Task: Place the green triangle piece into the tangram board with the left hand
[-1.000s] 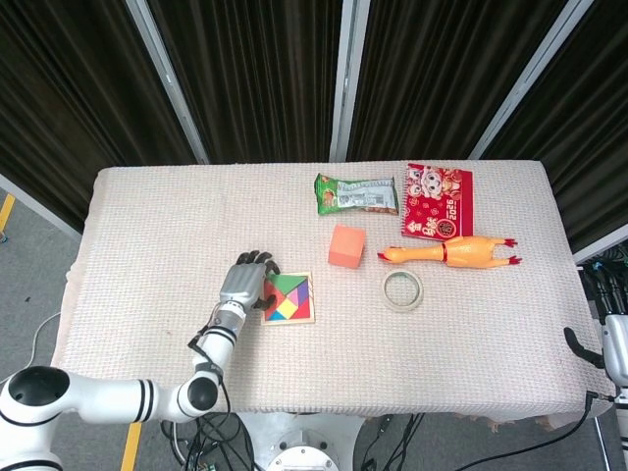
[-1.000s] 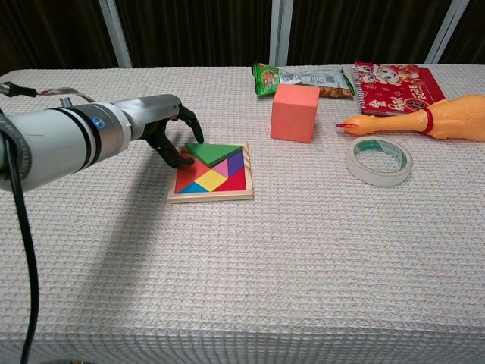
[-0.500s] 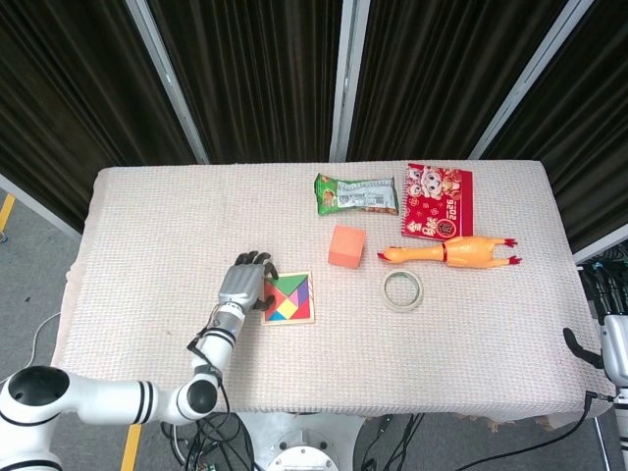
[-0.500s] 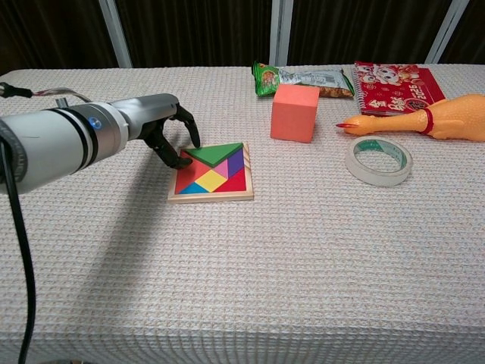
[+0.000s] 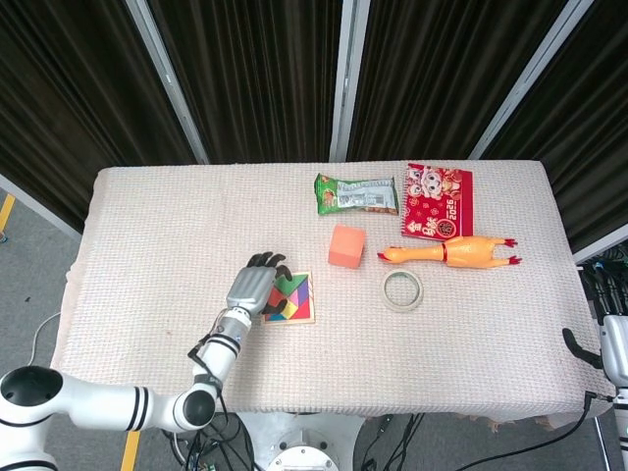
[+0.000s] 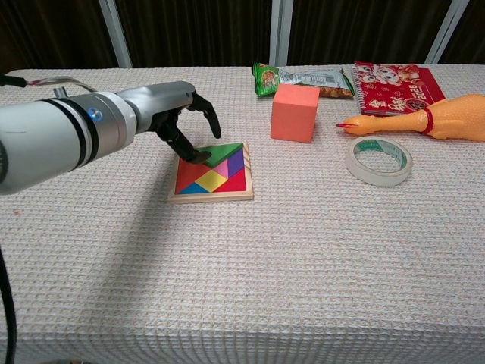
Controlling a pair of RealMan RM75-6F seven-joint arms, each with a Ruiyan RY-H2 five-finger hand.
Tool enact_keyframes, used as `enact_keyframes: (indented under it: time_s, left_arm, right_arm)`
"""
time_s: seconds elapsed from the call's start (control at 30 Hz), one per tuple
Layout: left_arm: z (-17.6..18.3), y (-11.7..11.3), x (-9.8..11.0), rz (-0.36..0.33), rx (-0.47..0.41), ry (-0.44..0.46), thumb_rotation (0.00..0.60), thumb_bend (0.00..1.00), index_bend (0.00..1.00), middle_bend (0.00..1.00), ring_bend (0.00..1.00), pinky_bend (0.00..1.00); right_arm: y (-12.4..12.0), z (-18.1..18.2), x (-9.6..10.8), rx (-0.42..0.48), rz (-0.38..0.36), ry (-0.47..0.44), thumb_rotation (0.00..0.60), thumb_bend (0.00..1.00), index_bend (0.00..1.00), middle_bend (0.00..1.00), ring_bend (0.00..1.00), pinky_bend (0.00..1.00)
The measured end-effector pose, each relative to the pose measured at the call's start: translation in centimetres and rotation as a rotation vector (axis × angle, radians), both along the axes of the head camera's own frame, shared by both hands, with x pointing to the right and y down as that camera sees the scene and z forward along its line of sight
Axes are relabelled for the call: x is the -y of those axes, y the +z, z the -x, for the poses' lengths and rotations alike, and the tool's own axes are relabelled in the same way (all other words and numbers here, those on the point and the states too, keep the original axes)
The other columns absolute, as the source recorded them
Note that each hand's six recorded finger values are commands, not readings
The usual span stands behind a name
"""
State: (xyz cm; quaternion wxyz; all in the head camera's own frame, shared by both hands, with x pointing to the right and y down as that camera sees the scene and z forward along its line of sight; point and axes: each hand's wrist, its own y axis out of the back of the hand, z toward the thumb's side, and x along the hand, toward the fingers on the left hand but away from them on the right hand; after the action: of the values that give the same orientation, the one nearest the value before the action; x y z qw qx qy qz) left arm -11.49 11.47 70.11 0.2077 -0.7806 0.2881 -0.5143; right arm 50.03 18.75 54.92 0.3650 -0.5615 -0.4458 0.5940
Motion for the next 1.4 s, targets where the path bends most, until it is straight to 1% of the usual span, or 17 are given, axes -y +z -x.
enact_keyframes:
  time_s: [0.1,0.27,0.43,0.6,0.87,1.17,1.4]
  left_arm:
    - [-0.8,0.1,-0.4,0.007,-0.007,0.021,0.6,0.36,0.33,0.09,0.0,0.02]
    - [-1.8,0.7,-0.7,0.011,0.005,0.046,0.6,0.36,0.32,0.09,0.0,0.02]
    - [-2.6,1.2,-0.4,0.003,0.019,0.062,0.6,0.36,0.32,0.09,0.0,0.02]
    - [-2.9,1.6,-0.3,0.011,0.032,0.067,0.6,0.36,0.32,0.09,0.0,0.02]
    - [-2.6,2.4,-0.5,0.024,0.055,0.059,0.6,0.36,0.32,0.09,0.0,0.02]
    - [-1.8,2.1,-0.1,0.014,0.071,0.045,0.6,0.36,0.32,0.09,0.0,0.02]
    - [-0.9,2.3,-0.2,0.027,0.085,0.031,0.6,0.36,0.33,0.09,0.0,0.02]
  right_arm:
    - [0.0,-0.1,0.0,0.001,0.001,0.002,0.6,0.21,0.0,0.0,0.0,0.0]
    - [0.0,-0.4,-0.1,0.002,0.001,0.007,0.6,0.21,0.0,0.0,0.0,0.0]
    - [-0.1,-0.7,-0.1,0.0,-0.001,0.015,0.6,0.21,0.0,0.0,0.0,0.0]
    - [-0.1,-0.9,-0.1,0.001,-0.003,0.018,0.6,0.21,0.0,0.0,0.0,0.0]
    - [-0.2,-1.0,-0.1,0.001,-0.004,0.021,0.6,0.21,0.0,0.0,0.0,0.0]
    - [0.1,-0.8,-0.1,0.002,0.003,0.015,0.6,0.21,0.0,0.0,0.0,0.0]
    - [0.1,-0.7,-0.1,0.001,0.003,0.014,0.6,0.21,0.0,0.0,0.0,0.0]
